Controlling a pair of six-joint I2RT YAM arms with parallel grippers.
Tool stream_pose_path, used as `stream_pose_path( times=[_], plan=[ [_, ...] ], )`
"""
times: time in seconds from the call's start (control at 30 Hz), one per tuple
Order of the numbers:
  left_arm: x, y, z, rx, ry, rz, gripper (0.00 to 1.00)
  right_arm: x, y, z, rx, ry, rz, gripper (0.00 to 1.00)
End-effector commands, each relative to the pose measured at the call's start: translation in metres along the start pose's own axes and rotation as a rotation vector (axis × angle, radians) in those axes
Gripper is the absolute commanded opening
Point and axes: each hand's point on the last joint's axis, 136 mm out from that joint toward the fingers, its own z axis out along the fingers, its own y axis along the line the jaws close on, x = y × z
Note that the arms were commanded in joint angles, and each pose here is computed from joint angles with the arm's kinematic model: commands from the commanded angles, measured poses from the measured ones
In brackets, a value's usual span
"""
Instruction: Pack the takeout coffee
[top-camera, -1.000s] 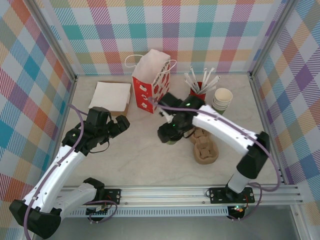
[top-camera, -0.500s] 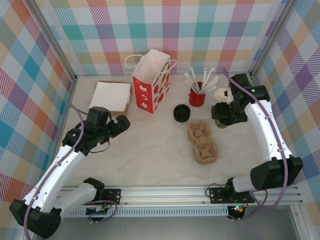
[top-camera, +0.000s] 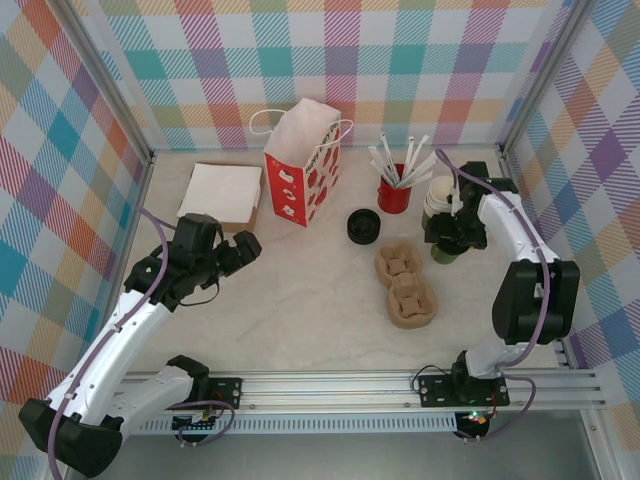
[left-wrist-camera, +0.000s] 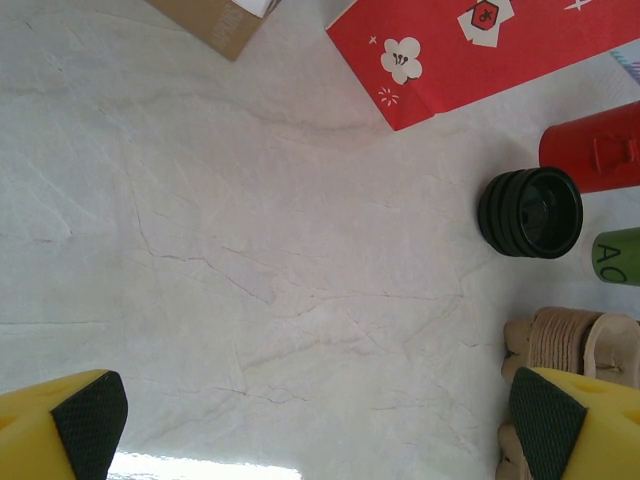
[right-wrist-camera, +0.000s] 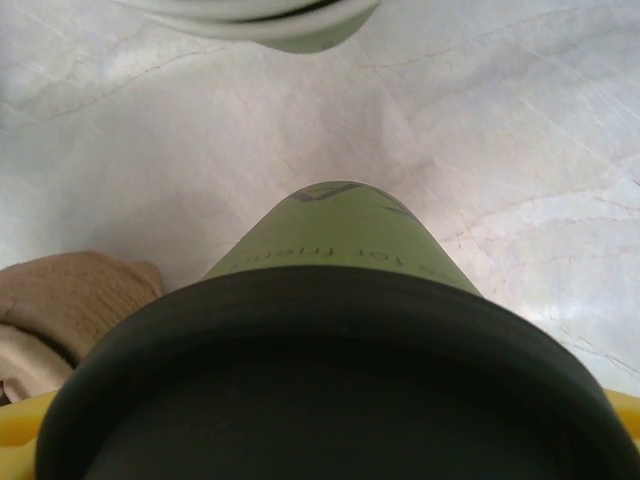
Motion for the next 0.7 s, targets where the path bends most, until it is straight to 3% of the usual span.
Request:
stream_pose_path(
  times=[0.0,0.3,0.67],
  plan=[
    [-0.002,0.001,0.001,0.005,-0.005,0.006,1.0,-0.004,0.003,0.013,-0.027,-0.002,-0.014,0.86],
    [-0.003,-0.002,0.001,0.01,0.0,0.008,1.0,0.004,0.002,0.036,-0.027,0.062,-0.011,0.87],
    [-0.005,-0.006,0.002,0.018,0.004,0.007,1.0,-0.005,0.001,-0.006,-0.025,-0.029,-0.011,0.87]
  ],
)
